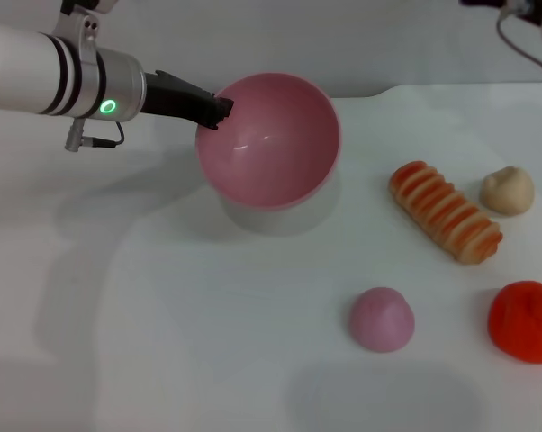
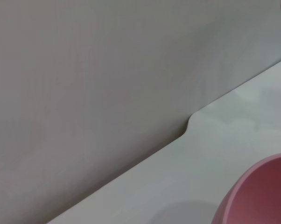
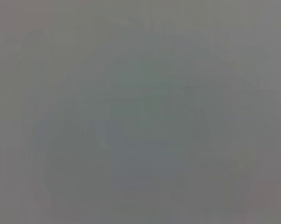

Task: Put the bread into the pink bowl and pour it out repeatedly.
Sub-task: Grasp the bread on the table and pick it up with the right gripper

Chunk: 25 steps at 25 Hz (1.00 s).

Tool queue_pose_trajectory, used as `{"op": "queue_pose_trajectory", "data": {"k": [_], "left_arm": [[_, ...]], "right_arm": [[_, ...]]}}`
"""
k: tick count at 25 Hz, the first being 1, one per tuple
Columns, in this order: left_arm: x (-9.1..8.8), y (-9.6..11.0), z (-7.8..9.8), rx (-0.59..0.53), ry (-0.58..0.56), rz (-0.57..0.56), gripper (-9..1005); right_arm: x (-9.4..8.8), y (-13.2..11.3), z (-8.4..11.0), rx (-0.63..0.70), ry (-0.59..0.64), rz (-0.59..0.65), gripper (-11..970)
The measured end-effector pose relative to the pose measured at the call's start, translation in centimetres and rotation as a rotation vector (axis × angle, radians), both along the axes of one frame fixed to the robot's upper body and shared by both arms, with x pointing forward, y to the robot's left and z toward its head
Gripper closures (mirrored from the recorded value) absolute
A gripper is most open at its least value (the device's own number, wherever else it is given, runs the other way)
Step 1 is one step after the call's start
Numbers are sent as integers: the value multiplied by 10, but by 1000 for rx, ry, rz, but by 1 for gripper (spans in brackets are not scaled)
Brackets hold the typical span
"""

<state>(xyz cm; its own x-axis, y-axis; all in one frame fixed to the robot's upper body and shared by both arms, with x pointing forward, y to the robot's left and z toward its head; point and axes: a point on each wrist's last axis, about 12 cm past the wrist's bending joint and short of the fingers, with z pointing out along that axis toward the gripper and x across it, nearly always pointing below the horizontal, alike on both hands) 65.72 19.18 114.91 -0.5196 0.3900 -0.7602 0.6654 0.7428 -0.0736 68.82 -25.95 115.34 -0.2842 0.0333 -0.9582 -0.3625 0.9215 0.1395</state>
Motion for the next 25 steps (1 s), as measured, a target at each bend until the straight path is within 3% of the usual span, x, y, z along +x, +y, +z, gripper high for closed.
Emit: {"op": "queue_pose_trajectory", "data": {"k": [6, 11, 19, 25], "left_arm": [[0, -1, 0, -1, -3, 1, 949], [0, -1, -2, 0, 1, 5, 949], [1, 0, -2, 0, -2, 10, 950], [2, 0, -1, 0, -9, 13, 950]], "right_arm": [[5, 3, -9, -40, 172, 122, 392], [5, 2, 0, -107, 288, 227, 391], [2, 5, 14, -327, 529, 369, 391], [-13, 20, 17, -457, 700, 522, 392]]}}
